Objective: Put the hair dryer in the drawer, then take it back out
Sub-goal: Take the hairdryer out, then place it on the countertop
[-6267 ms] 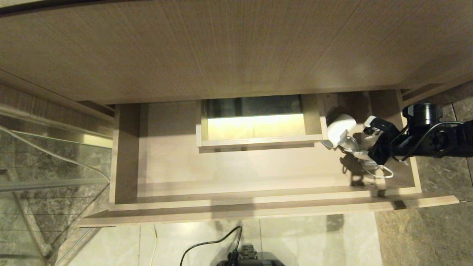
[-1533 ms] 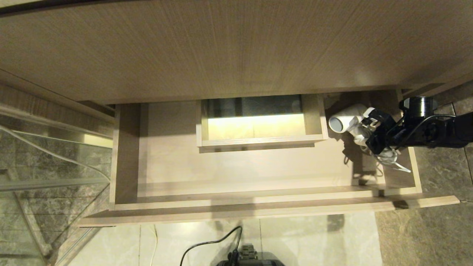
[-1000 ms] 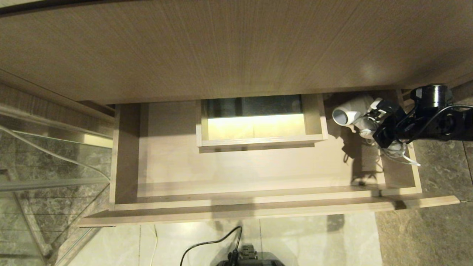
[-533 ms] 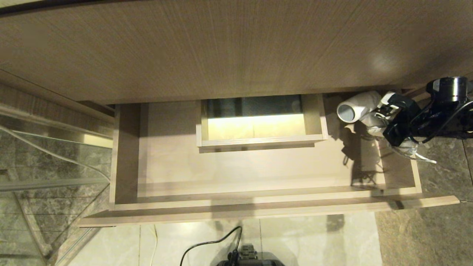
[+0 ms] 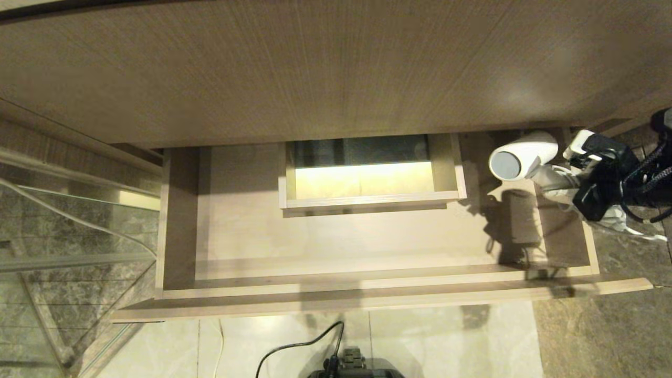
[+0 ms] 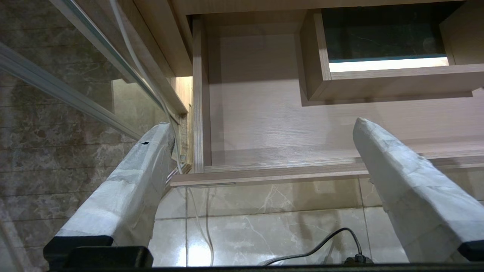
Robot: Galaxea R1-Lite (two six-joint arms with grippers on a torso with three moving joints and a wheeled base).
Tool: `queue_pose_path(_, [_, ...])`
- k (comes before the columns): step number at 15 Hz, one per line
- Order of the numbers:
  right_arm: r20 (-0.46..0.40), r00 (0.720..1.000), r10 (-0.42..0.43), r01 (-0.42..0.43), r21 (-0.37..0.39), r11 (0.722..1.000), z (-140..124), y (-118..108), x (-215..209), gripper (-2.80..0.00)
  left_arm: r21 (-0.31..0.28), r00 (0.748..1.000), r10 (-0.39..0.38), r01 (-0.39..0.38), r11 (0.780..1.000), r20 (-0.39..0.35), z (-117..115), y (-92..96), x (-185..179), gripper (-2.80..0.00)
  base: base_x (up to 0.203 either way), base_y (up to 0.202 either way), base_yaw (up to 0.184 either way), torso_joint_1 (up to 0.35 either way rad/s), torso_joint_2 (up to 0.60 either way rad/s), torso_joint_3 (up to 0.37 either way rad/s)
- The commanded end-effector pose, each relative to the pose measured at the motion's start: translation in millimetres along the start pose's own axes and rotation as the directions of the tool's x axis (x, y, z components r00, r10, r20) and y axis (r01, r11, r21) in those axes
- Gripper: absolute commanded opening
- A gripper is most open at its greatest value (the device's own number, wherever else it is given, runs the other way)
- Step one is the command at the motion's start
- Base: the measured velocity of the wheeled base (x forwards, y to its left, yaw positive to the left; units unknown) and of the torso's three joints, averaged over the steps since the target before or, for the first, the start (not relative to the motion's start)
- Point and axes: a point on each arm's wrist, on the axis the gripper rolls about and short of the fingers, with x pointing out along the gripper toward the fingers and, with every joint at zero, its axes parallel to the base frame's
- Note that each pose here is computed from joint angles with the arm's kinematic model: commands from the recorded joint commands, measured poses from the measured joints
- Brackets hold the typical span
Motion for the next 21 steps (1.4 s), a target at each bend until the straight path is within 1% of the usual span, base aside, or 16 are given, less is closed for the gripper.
queue_pose_path(1, [0.023, 0.999, -0.027, 0.028, -0.022, 0.999, 9.4, 10.5, -34.3, -2.80, -0.001, 0.999, 0.001, -0.001, 1.000, -0.038, -11.5, 0.1, 1.1, 0.00, 0.000, 0.000, 0.000, 0.000, 0.00, 0.000])
queue_pose_path(3, [0.018, 1.000, -0.017, 0.018, -0.030, 0.999, 8.1, 24.1, -49.9, -2.80, -0.001, 0.999, 0.001, -0.001, 1.000, -0.038, -11.5, 0.1, 1.1, 0.00, 0.000, 0.000, 0.000, 0.000, 0.00, 0.000])
queue_pose_path(5, [0.010, 1.000, -0.004, 0.004, -0.056, 0.998, 4.7, 37.5, -61.7, -2.80, -0.001, 0.999, 0.001, -0.001, 1.000, -0.038, -11.5, 0.1, 1.1, 0.00, 0.000, 0.000, 0.000, 0.000, 0.00, 0.000])
queue_pose_path(7, [0.001, 1.000, 0.010, -0.010, -0.059, 0.998, 1.7, 49.9, -72.9, -2.80, 0.000, 0.999, 0.001, -0.001, 1.000, -0.038, -11.5, 0.1, 1.1, 0.00, 0.000, 0.000, 0.000, 0.000, 0.00, 0.000])
queue_pose_path(10, [-0.024, 0.999, 0.044, -0.046, -0.076, 0.996, -1.9, 68.9, -93.7, -2.80, 0.000, 0.999, 0.001, -0.001, 1.000, -0.038, -11.5, 0.1, 1.1, 0.00, 0.000, 0.000, 0.000, 0.000, 0.00, 0.000])
queue_pose_path(14, [-0.053, 0.995, 0.086, -0.090, -0.094, 0.992, -3.6, 98.1, -133.8, -2.80, -0.001, 0.999, 0.001, -0.001, 1.000, -0.038, -11.5, 0.1, 1.1, 0.00, 0.000, 0.000, 0.000, 0.000, 0.00, 0.000])
queue_pose_path(16, [-0.049, 0.995, 0.084, -0.089, -0.124, 0.988, -3.1, 114.5, -159.3, -2.80, -0.001, 0.999, 0.001, -0.001, 1.000, -0.037, -11.4, 0.1, 1.1, 0.00, 0.000, 0.000, 0.000, 0.000, 0.00, 0.000])
queue_pose_path(18, [-0.024, 0.998, 0.053, -0.056, -0.168, 0.984, -4.0, 131.6, -182.9, -2.80, -0.001, 0.999, 0.001, -0.001, 1.000, -0.038, -11.5, 0.1, 1.1, 0.00, 0.000, 0.000, 0.000, 0.000, 0.00, 0.000])
queue_pose_path(21, [-0.018, 0.999, 0.045, -0.049, -0.251, 0.967, -8.6, 152.5, -204.6, -2.80, -0.001, 0.999, 0.001, -0.001, 1.000, -0.037, -11.4, 0.1, 1.1, 0.00, 0.000, 0.000, 0.000, 0.000, 0.00, 0.000])
